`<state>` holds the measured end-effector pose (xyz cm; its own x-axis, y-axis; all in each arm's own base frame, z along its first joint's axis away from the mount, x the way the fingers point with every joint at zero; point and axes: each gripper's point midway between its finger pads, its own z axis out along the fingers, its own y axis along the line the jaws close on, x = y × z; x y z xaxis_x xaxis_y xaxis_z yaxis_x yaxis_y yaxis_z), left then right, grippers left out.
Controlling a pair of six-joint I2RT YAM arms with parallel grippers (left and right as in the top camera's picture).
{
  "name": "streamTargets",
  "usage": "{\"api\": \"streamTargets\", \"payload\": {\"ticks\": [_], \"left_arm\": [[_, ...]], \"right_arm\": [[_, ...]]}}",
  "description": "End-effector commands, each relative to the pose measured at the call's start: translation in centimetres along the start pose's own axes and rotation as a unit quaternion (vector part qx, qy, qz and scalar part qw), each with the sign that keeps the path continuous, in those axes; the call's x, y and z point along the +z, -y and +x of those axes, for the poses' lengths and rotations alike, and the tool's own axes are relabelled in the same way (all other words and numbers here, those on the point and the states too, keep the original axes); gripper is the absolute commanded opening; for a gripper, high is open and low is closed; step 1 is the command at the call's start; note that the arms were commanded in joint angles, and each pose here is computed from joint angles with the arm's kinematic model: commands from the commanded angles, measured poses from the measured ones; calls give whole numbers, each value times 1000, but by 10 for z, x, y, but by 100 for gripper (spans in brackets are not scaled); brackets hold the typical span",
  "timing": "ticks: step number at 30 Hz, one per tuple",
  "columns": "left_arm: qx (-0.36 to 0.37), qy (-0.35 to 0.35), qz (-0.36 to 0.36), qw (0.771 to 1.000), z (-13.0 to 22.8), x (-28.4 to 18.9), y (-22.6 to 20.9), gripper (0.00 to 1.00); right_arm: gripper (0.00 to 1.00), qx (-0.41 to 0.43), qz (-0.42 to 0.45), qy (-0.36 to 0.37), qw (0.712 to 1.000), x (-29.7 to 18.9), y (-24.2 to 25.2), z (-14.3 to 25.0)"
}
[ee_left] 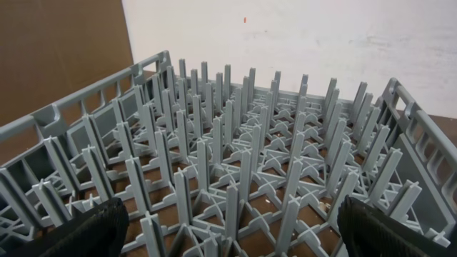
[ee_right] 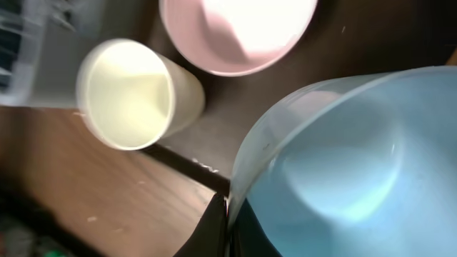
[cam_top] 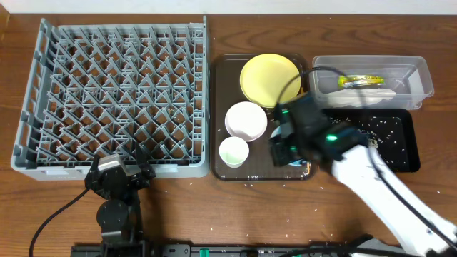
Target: Sort waste into correct bins and load items into the dishwasher
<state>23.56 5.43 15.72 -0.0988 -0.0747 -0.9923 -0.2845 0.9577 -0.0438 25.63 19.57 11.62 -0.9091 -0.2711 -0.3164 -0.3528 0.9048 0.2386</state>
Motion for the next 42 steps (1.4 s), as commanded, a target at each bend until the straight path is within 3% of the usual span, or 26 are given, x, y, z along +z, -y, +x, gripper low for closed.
{"api": "streamTargets", "payload": {"ticks": [1, 7, 14, 24, 31, 34, 40, 42], "left_arm": [[1, 0, -3, 1000, 2, 0, -1, 95], [1, 0, -3, 1000, 2, 0, -1, 95], [1, 1, -3, 1000, 1, 0, -1, 95], [1, 1, -3, 1000, 1, 0, -1, 95], [-2, 14, -2, 1000, -5, 0, -1, 94], [-18, 21, 1, 1000, -14, -2, 0, 95], [-17, -25, 55, 998, -34, -19, 18, 95], [-28, -60, 66, 996, -44, -27, 22, 95]], "right_arm": [[1, 4, 63, -29, 998, 29, 12, 5], [1, -10, 55, -95, 994, 68, 4, 26], [2, -10, 55, -98, 994, 68, 4, 27], [25, -6, 25, -91, 996, 61, -8, 16], [37, -6, -20, -51, 999, 22, -36, -30], [49, -18, -36, -25, 999, 10, -47, -49], [49, -1, -32, -62, 998, 18, -50, -34], [42, 5, -24, -87, 996, 31, -49, -26]]}}
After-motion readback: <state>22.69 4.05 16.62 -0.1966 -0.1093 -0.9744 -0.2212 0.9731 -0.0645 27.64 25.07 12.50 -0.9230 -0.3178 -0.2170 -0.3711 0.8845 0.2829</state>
